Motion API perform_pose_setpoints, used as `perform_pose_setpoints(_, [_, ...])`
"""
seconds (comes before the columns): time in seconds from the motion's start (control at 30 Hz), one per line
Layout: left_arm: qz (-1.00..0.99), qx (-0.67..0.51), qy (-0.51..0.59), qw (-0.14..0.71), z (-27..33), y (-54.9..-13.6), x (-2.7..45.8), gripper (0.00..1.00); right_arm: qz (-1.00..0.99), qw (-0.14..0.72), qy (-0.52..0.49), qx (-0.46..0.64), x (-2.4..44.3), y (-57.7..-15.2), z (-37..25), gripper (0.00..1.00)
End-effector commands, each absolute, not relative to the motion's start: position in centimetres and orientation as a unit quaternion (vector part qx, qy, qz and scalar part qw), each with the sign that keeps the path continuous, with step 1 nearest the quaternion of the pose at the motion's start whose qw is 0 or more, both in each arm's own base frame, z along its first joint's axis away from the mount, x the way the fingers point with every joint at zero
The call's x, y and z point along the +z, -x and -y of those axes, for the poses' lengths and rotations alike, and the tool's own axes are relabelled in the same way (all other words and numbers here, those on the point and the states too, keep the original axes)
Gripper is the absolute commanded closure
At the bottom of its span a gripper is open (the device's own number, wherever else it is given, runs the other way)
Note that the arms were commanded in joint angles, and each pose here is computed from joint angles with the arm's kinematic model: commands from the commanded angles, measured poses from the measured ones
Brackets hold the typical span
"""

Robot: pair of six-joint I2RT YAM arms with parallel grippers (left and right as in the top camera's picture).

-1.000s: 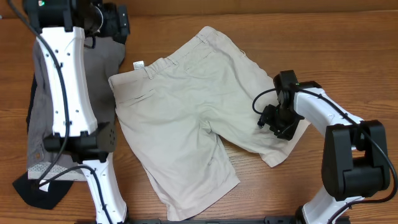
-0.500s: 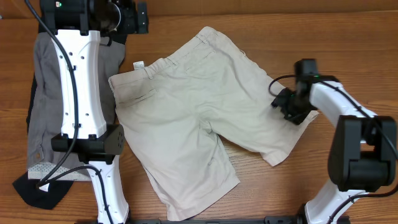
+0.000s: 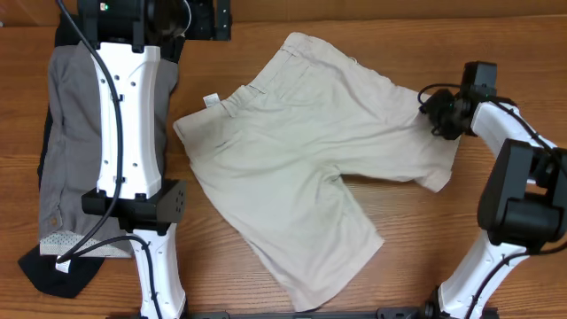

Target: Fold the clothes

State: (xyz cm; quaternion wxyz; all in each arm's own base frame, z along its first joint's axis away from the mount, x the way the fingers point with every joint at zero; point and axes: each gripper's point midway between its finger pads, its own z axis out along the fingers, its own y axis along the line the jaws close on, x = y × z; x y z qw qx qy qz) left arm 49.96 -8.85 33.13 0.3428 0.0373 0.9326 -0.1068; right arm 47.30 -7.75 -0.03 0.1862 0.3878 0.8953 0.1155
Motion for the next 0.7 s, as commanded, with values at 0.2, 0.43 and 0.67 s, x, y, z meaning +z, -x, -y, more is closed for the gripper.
perform_pose_setpoints(0.2, [-0.928, -0.109, -0.06, 0.351, 9.7, -50.5, 33.1, 0.0, -0.903, 0.134, -0.409, 0.003, -7.8, -45.9, 14.2, 0.46])
perform_pose_setpoints(0.43, [-0.936, -0.099, -0.082, 0.328, 9.8, -51.0, 30.9, 0.0, -0.904, 0.158, -0.398, 0.008, -5.7, -47.9, 16.6, 0.46])
perform_pose_setpoints(0.67, [-0.955, -0.093, -0.094, 0.266, 10.1, -52.6, 24.5, 0.0, -0.927, 0.103, -0.361, 0.004, -3.1, -46.3, 17.7, 0.31])
